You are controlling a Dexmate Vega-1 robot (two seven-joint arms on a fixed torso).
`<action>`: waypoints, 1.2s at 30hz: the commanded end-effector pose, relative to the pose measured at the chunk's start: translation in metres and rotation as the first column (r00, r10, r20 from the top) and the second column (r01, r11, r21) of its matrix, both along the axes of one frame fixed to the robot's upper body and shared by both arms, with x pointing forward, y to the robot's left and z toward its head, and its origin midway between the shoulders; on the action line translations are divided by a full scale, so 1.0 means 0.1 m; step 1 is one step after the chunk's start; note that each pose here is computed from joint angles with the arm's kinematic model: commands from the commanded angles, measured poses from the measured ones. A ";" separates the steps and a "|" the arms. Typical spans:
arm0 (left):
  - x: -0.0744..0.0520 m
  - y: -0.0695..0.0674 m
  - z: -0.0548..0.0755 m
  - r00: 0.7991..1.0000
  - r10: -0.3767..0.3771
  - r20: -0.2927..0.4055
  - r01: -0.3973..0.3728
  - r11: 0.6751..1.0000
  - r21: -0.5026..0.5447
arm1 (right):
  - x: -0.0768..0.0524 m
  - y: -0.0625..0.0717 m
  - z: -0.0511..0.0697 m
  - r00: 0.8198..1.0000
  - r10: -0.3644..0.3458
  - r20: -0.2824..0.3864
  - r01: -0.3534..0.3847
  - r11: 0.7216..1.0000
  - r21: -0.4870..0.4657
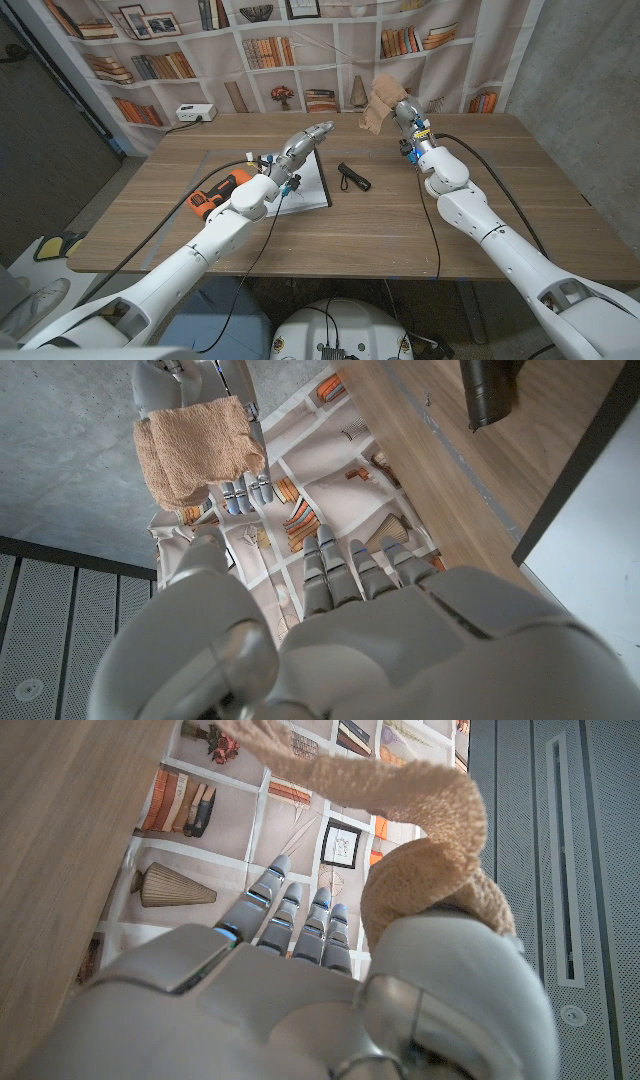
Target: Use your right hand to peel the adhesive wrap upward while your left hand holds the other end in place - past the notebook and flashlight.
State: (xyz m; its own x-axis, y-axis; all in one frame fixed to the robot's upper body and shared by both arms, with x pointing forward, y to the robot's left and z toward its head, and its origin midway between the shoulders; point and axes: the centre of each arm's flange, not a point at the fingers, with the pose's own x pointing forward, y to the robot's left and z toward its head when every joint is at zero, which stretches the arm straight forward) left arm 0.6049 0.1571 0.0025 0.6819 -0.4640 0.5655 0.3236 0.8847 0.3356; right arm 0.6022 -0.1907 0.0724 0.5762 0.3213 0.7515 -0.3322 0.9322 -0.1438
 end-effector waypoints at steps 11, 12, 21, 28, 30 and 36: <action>-0.04 -0.21 0.11 0.996 -0.076 0.048 0.073 0.996 0.044 | -0.04 0.16 0.03 1.000 0.019 0.004 -0.019 1.000 -0.003; -0.03 -0.21 0.11 0.996 -0.077 0.049 0.075 0.996 0.045 | -0.04 0.17 0.03 1.000 0.022 0.004 -0.022 1.000 -0.004; -0.05 -0.25 0.14 0.993 -0.102 0.054 0.099 0.994 0.047 | -0.09 0.22 0.04 0.999 0.034 0.008 -0.034 0.999 -0.032; -0.03 -0.27 0.13 0.991 -0.123 0.053 0.121 0.992 0.031 | -0.11 0.27 0.01 0.999 0.050 -0.003 -0.051 0.998 -0.038; -0.02 -0.28 0.14 0.990 -0.126 0.054 0.125 0.992 0.031 | -0.11 0.28 0.00 0.998 0.055 -0.006 -0.056 0.998 -0.041; -0.01 -0.33 0.14 0.989 -0.138 0.062 0.137 0.990 0.017 | -0.12 0.31 -0.01 0.998 0.063 -0.009 -0.063 0.997 -0.048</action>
State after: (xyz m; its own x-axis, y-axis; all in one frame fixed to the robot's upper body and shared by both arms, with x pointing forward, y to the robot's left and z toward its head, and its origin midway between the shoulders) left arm 0.6032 0.1308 0.0151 0.5979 -0.5515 0.5817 0.3983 0.8342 0.3815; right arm 0.5925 -0.1652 0.0745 0.5602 0.3725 0.7399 -0.3727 0.9110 -0.1765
